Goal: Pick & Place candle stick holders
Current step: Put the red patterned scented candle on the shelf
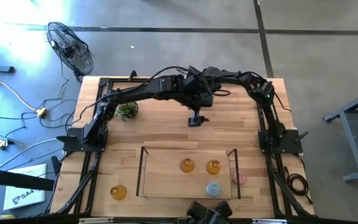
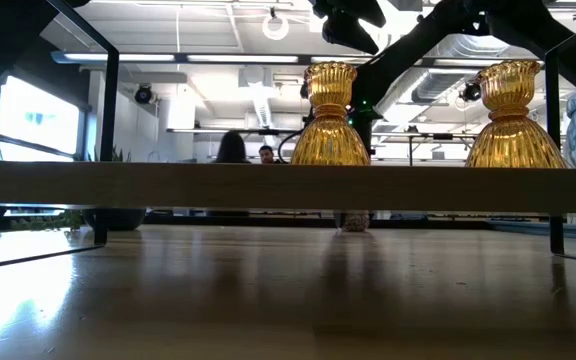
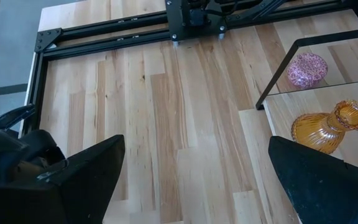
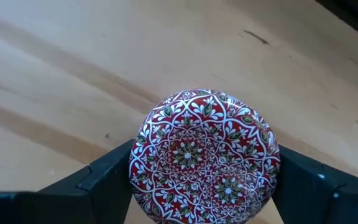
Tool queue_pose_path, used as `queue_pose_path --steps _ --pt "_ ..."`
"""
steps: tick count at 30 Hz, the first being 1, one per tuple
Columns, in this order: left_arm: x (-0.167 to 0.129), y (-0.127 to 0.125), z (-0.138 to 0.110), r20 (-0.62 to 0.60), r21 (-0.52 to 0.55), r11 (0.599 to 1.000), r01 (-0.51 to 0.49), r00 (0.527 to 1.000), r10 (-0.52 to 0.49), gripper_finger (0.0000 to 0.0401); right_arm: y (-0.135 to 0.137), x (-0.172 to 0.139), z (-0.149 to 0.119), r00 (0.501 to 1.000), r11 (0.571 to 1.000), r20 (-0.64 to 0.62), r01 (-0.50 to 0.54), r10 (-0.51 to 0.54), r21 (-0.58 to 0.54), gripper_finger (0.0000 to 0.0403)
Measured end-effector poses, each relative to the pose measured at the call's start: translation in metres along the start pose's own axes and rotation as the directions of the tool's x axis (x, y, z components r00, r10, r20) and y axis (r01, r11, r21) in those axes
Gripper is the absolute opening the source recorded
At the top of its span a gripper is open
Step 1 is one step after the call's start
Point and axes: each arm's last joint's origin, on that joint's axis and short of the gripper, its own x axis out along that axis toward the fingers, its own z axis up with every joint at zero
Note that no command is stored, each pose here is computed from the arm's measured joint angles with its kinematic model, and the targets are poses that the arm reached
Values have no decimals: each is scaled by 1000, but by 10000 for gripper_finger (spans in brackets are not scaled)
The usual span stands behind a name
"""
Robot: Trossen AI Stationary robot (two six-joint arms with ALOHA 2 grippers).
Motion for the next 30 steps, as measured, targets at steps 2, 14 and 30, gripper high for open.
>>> queue_pose_path --steps 2,14,30 --pt "0 0 0 0 0 1000 0 1000 0 390 -1 0 0 1000 999 2 22 -22 32 303" --pt "0 0 0 0 0 1000 0 1000 0 390 0 1 1 1000 1000 8 -9 9 -18 303" --pt "0 0 0 2 0 1000 0 1000 0 390 6 -1 -1 999 1000 35 17 -17 -4 303"
